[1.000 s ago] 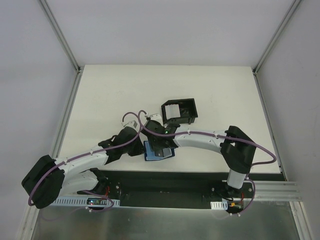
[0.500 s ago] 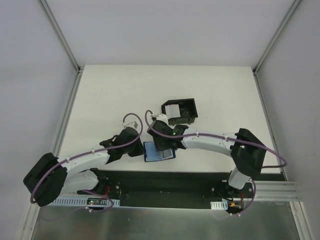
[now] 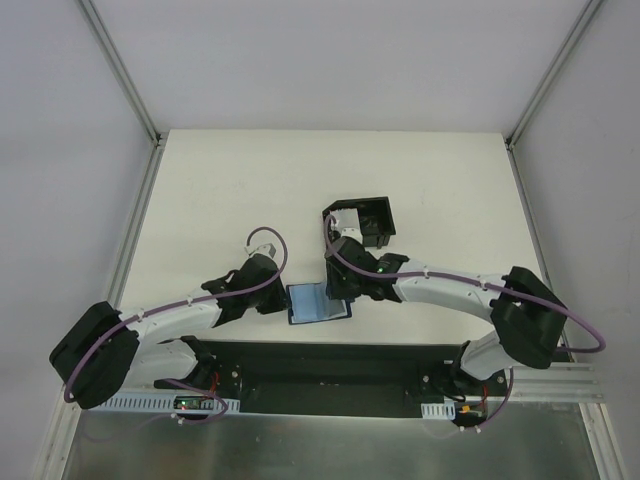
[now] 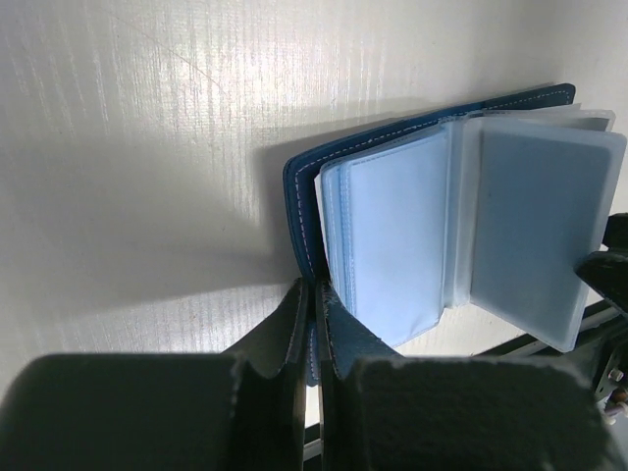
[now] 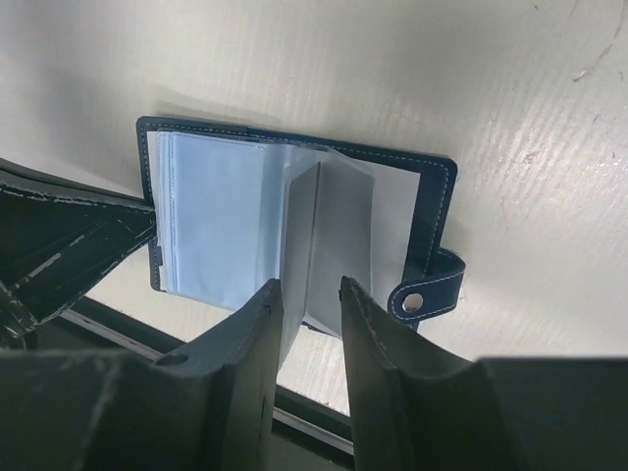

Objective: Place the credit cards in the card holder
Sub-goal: Insert the credit card into the card holder, then pick up the credit card from the storage box.

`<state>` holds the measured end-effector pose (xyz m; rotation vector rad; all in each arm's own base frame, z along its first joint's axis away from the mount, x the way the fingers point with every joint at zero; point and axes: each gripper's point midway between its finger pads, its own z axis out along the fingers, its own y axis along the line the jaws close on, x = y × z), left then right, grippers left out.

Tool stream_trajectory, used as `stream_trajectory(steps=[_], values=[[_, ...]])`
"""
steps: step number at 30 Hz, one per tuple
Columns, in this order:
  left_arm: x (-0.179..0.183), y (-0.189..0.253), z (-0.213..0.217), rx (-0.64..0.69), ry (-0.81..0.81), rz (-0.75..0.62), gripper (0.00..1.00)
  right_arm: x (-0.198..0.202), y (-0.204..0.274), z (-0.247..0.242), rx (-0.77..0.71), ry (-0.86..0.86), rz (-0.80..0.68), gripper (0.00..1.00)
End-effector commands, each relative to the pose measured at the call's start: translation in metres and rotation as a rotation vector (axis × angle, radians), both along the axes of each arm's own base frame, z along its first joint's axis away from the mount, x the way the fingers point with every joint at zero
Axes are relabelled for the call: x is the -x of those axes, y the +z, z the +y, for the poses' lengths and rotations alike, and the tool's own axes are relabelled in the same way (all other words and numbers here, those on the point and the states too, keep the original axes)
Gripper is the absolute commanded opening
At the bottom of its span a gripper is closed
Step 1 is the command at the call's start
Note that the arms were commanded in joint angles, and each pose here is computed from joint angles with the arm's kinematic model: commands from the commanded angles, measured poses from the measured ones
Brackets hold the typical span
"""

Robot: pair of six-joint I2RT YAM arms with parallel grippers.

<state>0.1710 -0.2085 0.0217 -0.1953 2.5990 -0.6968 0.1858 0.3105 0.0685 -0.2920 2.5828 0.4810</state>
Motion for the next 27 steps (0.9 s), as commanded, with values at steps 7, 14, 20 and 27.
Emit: stream_trajectory(steps=[7,14,20,27], values=[[-0.001,-0.004,0.004,-0.020,0.012,0.010,0.00,-0.004,0.004,-0.013,-0.153,-0.075,0.035,0.32],[-0.004,0.002,0.001,-0.012,0.002,-0.012,0.00,-0.010,0.004,-0.031,-0.098,-0.101,0.008,0.33],[-0.008,0.017,-0.004,0.017,-0.027,-0.059,0.00,-0.017,0.023,-0.033,-0.072,-0.085,-0.028,0.33],[-0.011,0.030,-0.012,0.048,-0.062,-0.086,0.00,-0.060,0.097,-0.046,-0.154,-0.099,-0.194,0.40]])
